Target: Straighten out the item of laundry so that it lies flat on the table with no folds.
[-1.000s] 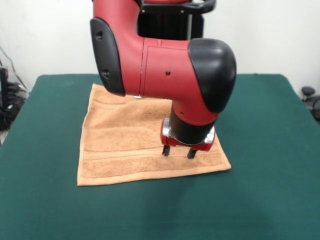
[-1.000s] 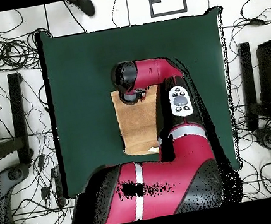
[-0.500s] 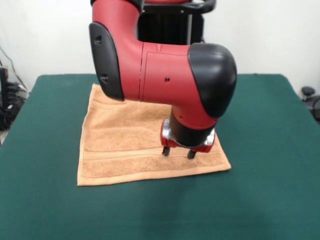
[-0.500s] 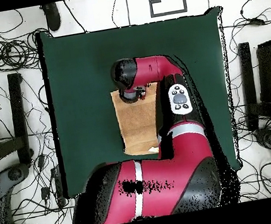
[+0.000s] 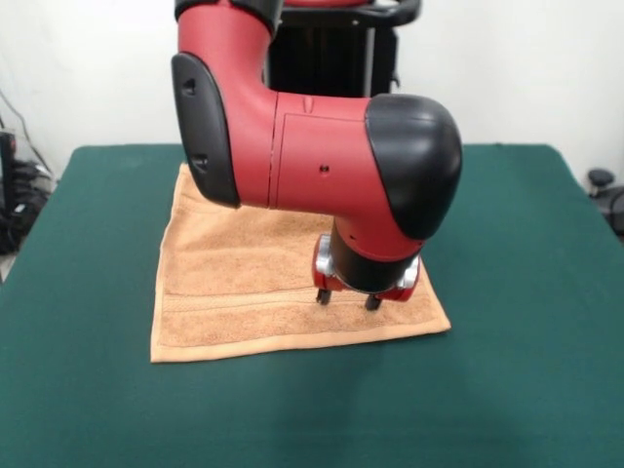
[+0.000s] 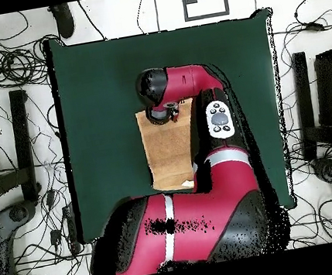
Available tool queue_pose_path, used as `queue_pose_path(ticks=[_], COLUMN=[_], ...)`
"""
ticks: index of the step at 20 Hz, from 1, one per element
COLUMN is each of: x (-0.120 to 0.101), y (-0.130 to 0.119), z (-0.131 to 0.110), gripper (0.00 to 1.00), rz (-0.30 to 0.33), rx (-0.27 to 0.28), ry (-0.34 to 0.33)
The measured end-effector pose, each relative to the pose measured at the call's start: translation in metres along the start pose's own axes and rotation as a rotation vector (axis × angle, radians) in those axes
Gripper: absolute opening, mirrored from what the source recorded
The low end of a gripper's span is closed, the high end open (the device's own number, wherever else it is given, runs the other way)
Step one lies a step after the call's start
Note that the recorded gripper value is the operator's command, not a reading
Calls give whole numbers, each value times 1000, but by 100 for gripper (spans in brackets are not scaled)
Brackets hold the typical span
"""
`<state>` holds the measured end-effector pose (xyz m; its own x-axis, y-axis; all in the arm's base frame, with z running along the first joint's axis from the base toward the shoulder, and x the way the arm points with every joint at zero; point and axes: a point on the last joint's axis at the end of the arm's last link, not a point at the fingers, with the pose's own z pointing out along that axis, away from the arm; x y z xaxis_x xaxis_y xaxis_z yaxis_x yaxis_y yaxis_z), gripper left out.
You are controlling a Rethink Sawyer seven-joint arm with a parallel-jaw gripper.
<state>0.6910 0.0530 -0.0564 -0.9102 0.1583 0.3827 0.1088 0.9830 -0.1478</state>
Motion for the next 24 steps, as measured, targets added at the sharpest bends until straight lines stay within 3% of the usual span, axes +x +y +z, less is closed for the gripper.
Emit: queue_pose_path(ticks=[24], x=[-3], y=[0], z=[0], gripper=[100], rz=[5], rx=[-1], ry=[25])
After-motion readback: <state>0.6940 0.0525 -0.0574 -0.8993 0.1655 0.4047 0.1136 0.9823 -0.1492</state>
